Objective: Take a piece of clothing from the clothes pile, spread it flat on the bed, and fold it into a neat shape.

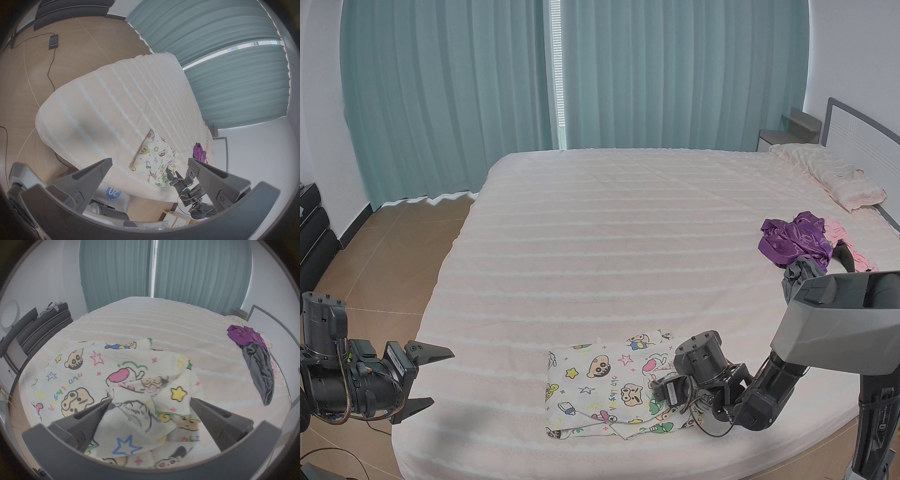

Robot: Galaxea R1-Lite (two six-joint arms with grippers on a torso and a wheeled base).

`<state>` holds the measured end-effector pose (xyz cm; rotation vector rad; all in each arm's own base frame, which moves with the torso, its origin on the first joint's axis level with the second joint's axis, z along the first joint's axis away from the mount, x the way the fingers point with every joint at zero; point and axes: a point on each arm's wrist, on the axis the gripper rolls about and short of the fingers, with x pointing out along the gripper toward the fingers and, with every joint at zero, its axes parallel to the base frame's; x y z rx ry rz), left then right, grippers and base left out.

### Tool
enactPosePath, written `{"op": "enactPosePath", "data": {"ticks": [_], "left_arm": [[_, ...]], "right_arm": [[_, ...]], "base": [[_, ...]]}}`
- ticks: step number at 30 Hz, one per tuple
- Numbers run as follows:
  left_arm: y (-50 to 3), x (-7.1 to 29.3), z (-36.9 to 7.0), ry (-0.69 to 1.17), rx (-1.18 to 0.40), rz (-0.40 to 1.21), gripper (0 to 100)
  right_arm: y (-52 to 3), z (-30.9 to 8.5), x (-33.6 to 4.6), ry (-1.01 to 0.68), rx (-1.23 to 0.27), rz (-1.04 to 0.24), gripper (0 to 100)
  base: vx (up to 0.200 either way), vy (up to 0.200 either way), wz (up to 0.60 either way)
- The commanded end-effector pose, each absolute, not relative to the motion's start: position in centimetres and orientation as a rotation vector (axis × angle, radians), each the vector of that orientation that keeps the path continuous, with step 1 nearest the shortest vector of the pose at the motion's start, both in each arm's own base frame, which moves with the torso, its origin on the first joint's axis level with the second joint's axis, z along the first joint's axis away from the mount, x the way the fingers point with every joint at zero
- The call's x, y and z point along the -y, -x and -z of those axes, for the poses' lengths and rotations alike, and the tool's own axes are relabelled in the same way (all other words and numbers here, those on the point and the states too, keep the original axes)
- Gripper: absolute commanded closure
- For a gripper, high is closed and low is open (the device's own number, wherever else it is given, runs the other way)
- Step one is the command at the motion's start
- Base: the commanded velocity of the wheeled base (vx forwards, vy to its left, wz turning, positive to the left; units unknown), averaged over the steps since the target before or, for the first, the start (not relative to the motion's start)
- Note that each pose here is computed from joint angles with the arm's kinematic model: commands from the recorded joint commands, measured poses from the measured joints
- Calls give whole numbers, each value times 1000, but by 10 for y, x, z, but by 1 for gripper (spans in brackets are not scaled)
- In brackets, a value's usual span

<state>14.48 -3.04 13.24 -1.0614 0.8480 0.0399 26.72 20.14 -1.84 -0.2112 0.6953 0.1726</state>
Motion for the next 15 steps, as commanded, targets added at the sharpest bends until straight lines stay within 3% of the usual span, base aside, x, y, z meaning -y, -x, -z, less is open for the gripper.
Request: {"op": "enactPosePath", "data": {"ticks": [1, 15], "left_arm": [[-145, 30, -132, 1060, -851, -42, 0], [-145, 30, -131, 1060, -854, -44, 0]], "right_arm": [[-262, 1, -184, 223, -675, -150, 0], [-238, 1, -136, 431, -774, -133, 0]], "base": [[0, 0, 0], [0, 0, 0]]}}
